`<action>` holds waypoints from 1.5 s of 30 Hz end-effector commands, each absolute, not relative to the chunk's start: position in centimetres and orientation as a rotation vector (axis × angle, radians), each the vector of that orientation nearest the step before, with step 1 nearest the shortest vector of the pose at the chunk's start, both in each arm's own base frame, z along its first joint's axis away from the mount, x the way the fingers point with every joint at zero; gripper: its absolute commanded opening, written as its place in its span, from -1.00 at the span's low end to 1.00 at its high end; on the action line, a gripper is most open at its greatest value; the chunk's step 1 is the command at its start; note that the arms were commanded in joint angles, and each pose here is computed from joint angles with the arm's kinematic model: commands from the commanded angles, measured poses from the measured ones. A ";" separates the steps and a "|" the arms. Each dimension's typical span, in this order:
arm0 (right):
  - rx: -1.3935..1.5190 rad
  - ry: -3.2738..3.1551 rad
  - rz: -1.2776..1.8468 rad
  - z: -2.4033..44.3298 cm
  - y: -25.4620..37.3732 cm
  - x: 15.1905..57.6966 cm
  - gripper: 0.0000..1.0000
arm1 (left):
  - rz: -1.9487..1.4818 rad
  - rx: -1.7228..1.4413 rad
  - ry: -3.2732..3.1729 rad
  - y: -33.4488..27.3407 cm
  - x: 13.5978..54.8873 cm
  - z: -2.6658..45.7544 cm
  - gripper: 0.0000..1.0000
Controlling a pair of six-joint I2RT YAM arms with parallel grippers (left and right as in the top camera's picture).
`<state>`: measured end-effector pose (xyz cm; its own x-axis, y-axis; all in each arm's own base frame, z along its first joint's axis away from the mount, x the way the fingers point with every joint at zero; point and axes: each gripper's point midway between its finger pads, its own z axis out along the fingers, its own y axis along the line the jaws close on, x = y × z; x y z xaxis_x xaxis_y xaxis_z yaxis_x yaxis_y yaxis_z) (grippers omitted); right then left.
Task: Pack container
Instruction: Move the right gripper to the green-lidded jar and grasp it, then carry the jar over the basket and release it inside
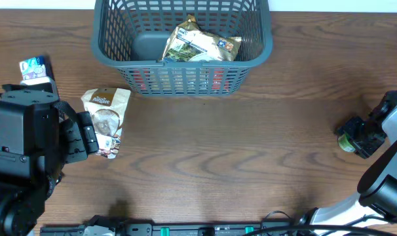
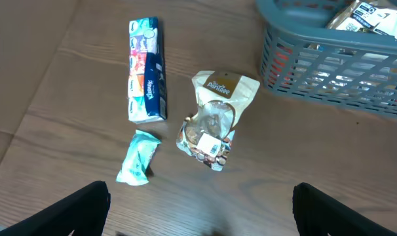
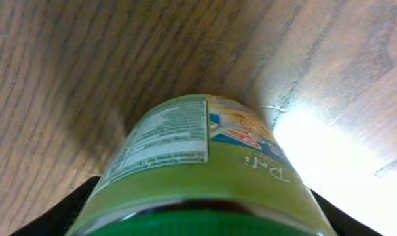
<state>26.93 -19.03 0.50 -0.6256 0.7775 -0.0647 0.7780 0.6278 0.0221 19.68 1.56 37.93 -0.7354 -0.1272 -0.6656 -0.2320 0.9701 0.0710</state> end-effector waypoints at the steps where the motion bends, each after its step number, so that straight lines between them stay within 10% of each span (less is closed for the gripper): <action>1: 1.311 2.789 -0.002 0.2 -18.5 26.9 0.07 | 0.203 -0.281 2.399 1.9 19.7 38.0 0.77; 7: 1.306 2.782 0.045 0.3 -18.1 27.3 -0.46 | 0.203 -0.281 2.399 1.9 19.7 38.0 0.78; 9: 1.299 2.772 0.092 0.5 -17.7 27.7 -0.97 | 0.203 -0.281 2.399 1.9 19.7 38.0 0.78; 17: 1.099 2.679 0.149 5.9 -16.4 31.3 -0.98 | 0.203 -0.281 2.398 1.9 19.7 38.0 0.77; 33: 0.217 2.344 0.121 37.2 -1.9 39.2 -0.98 | 0.203 -0.280 2.398 1.9 19.7 38.0 0.78; 45: -0.755 1.989 -0.098 43.4 15.2 41.0 -0.98 | 0.204 -0.280 2.399 1.9 19.7 38.0 0.78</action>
